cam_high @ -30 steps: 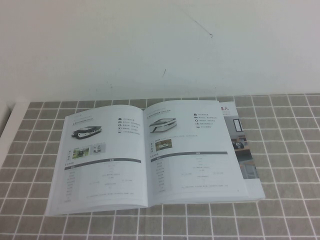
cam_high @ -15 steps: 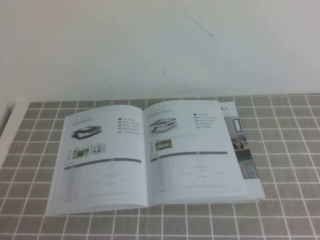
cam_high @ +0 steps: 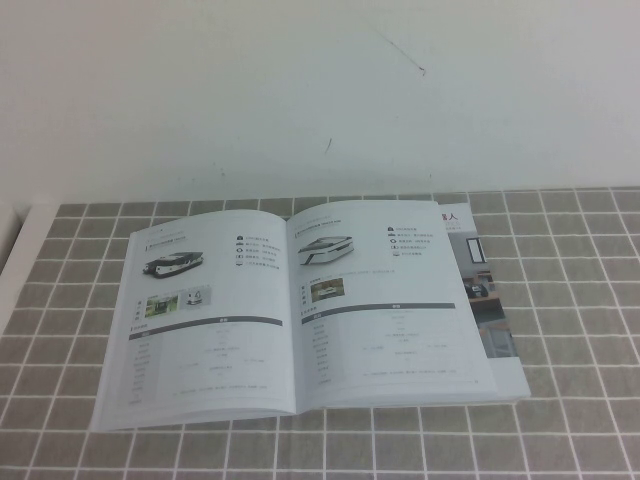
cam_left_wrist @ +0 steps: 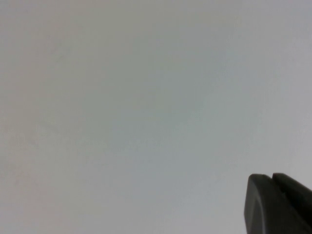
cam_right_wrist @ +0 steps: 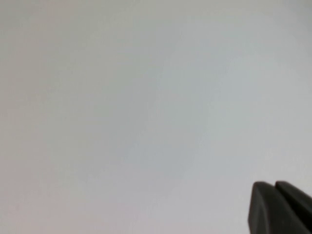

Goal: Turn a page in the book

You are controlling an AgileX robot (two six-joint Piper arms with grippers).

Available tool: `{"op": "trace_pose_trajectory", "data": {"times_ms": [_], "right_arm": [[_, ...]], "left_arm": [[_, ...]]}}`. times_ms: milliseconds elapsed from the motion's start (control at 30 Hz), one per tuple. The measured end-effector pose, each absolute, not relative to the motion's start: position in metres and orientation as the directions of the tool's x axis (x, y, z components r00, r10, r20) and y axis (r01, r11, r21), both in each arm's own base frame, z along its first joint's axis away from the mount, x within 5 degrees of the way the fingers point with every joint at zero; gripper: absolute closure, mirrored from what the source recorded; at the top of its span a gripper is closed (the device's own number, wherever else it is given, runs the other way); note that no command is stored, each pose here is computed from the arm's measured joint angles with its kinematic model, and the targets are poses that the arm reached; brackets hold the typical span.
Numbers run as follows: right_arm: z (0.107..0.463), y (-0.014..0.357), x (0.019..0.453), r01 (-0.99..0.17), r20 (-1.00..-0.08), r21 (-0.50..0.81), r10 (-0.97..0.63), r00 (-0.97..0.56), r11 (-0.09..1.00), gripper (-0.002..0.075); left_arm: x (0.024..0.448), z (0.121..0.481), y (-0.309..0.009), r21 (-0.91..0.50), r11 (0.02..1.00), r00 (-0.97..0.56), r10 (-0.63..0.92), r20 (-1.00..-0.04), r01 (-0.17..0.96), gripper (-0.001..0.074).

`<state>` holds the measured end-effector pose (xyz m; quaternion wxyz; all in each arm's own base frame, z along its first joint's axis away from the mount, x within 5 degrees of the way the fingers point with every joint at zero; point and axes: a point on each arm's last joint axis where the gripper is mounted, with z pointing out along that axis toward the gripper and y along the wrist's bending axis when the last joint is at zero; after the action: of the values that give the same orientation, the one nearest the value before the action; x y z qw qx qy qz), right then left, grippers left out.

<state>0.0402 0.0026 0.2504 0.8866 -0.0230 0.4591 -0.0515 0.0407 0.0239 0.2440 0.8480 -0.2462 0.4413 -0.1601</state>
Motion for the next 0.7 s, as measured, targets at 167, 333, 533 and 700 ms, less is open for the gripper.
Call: {"op": "trace_pose_trajectory", "data": {"times_ms": [167,333,533,700], "right_arm": [[0.269,0.005,0.029,0.066,-0.699,-0.094,-0.113,0.707,0.993,0.0727],[0.327,0.007,0.004,0.087,-0.579,-0.097,-0.128,0.805,0.991,0.0727],[0.408,0.011,-0.05,0.081,-0.426,-0.069,-0.103,0.899,0.994,0.0728],[0.463,0.01,-0.061,0.068,-0.478,-0.037,-0.078,0.875,0.997,0.0728]], "left_arm": [[0.028,0.26,0.025,-0.481,0.871,0.714,-0.4,-0.574,0.101,0.0738],[0.008,0.31,0.016,-0.313,0.941,0.812,-0.281,-0.512,0.128,0.0738],[-0.04,0.391,-0.002,-0.038,0.998,0.876,-0.059,-0.478,0.046,0.0738],[-0.067,0.438,-0.004,0.007,1.0,0.827,0.018,-0.562,-0.016,0.0738]]}}
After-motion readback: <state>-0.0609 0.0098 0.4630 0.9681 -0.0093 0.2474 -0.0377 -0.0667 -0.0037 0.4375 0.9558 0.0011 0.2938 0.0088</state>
